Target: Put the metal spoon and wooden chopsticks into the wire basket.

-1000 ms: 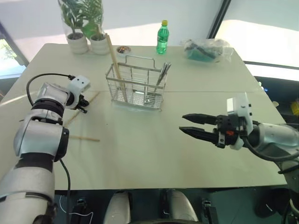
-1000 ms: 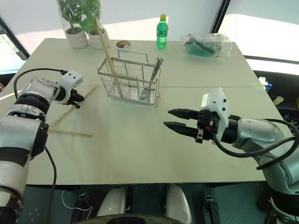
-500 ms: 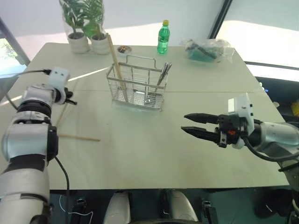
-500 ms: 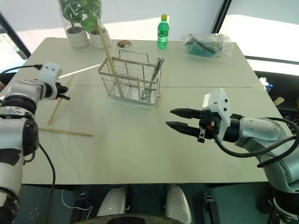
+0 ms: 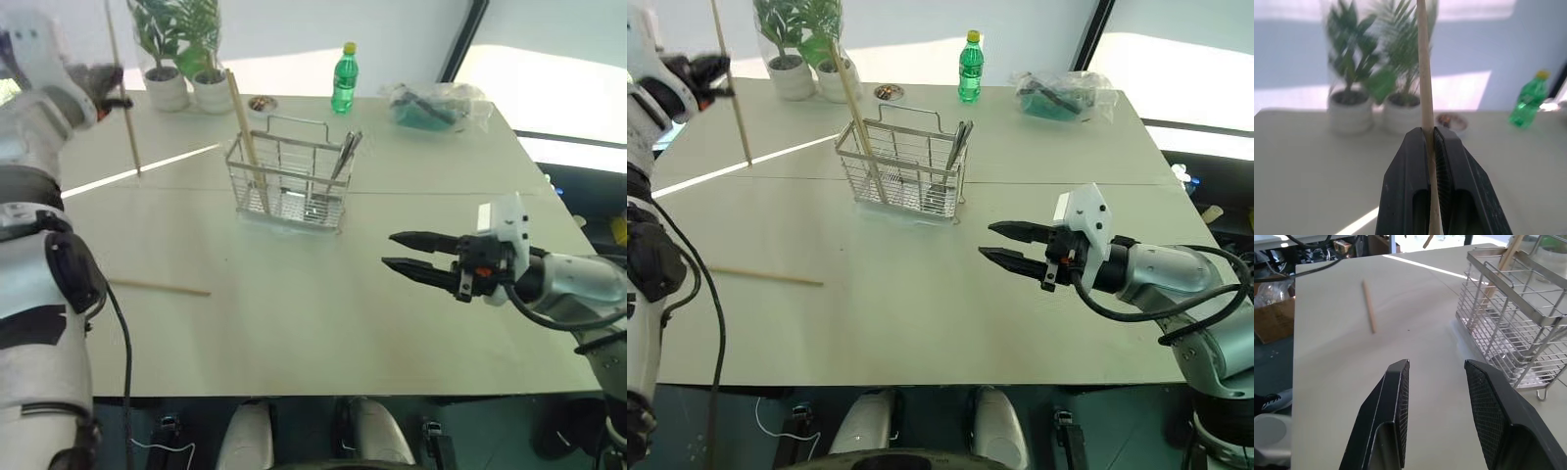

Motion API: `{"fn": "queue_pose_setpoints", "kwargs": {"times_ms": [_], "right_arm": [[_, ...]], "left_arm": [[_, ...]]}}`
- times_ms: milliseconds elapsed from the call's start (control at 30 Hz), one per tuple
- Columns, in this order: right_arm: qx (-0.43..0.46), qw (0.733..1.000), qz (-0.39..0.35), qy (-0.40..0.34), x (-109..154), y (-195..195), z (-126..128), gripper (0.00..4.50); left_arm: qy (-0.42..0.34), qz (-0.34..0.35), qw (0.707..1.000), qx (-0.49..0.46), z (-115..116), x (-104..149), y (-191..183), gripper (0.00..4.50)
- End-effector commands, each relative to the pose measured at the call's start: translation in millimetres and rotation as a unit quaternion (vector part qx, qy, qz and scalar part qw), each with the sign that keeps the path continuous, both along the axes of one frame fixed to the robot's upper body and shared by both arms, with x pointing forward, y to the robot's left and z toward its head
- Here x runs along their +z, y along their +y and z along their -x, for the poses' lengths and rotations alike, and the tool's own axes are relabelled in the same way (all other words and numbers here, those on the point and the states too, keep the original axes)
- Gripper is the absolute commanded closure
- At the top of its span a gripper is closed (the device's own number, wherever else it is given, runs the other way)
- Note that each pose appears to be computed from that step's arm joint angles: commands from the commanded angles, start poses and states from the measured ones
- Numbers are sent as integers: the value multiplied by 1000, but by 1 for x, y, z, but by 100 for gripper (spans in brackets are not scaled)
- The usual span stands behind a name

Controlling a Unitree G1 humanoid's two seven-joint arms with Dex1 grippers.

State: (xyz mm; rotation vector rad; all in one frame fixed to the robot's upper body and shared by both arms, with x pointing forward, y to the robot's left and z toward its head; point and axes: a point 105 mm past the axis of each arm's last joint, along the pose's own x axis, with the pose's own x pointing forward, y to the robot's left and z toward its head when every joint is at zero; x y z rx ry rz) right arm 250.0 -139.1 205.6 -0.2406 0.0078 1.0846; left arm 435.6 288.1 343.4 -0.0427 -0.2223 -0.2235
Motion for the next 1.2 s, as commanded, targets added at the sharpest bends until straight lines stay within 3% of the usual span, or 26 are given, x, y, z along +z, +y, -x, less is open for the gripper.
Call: {"fn": "queue_pose_setpoints", "kwargs": {"times_ms": [33, 100, 200, 433, 533, 633, 667, 867, 1033, 1200], "right_arm": [[-5, 1000, -11, -27, 10, 2, -2, 266], [-8, 999, -13, -29, 9, 3, -3, 266], [-13, 999, -17, -31, 10, 3, -3, 266], [-27, 999, -23, -33, 13, 2, -3, 266], [-33, 999, -25, -32, 13, 1, -3, 179], [-46, 998, -23, -43, 14, 0, -5, 26], [-48, 997, -24, -46, 15, 0, -5, 3], [-55, 997, -30, -43, 14, 0, -8, 3], [-50, 997, -32, -41, 16, 1, -8, 3], [-49, 997, -31, -40, 18, 0, -9, 3]], "left_arm": [[-149, 8, 986, -68, 24, 72, -41, 447], [-184, 16, 979, -91, 31, 89, -61, 447], [-200, 12, 974, -106, 32, 93, -83, 447], [-176, -25, 974, -143, 15, 58, -126, 447], [-165, -27, 975, -146, 10, 43, -133, 450], [-157, -24, 976, -151, 7, 33, -137, 450], [-157, -24, 976, -152, 7, 30, -139, 450], [-138, 5, 978, -158, 1, 9, -147, 450], [-93, -11, 987, -132, -9, -45, -149, 450], [-73, -31, 989, -125, -9, -74, -151, 450]]}}
